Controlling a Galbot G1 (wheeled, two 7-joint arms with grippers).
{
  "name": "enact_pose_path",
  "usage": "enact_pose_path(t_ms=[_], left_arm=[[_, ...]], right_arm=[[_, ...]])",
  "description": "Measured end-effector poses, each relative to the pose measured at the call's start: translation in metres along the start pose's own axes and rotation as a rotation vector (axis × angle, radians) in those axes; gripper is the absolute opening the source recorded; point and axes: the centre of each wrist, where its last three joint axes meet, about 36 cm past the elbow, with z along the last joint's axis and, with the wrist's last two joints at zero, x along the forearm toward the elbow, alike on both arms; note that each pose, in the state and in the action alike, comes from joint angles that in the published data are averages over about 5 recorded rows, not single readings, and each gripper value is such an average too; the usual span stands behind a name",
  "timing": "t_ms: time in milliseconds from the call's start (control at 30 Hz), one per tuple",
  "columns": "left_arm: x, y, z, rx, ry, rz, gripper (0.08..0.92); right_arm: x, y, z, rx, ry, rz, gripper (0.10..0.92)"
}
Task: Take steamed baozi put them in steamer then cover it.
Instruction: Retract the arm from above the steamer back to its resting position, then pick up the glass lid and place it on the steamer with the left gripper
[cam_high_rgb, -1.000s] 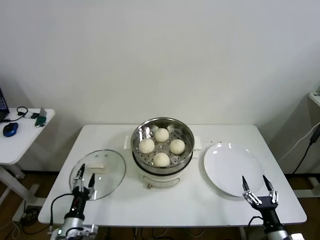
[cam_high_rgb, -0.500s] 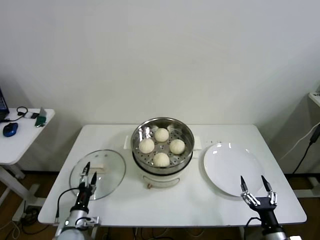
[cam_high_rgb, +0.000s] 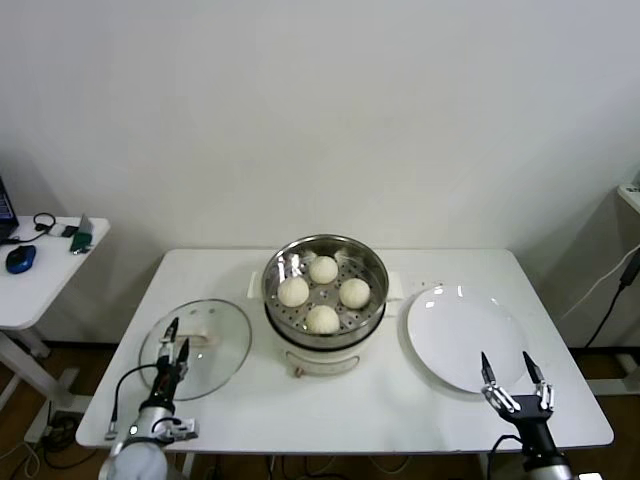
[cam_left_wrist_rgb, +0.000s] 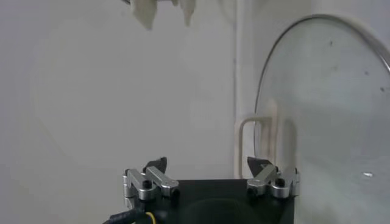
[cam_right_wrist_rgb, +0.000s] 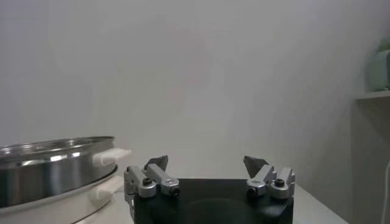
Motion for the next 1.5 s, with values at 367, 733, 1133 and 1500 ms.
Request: enact_pose_path(t_ms=[367, 733, 1133, 1500], left_arm=[[-0.019, -0.001, -0.002, -0.01, -0.001, 0.01, 0.823], [-0.022, -0.009, 0.003, -0.032, 0.01, 0.039, 0.614], [-0.026, -0.013, -0.002, -0.032, 0.005, 0.05, 0.25], [-0.025, 0.001, 0.001, -0.022, 0.017, 0.038, 0.133]], right_arm=[[0.001, 0.002, -0.002, 0.002, -0.009, 0.001, 0.823], [-0.001, 0.003, -0.001, 0.004, -0.015, -0.001, 0.823], [-0.005, 0.005, -0.001, 0.012, -0.019, -0.008, 0.823], [-0.007, 0.004, 0.003, 0.022, -0.003, -0.003, 0.823]])
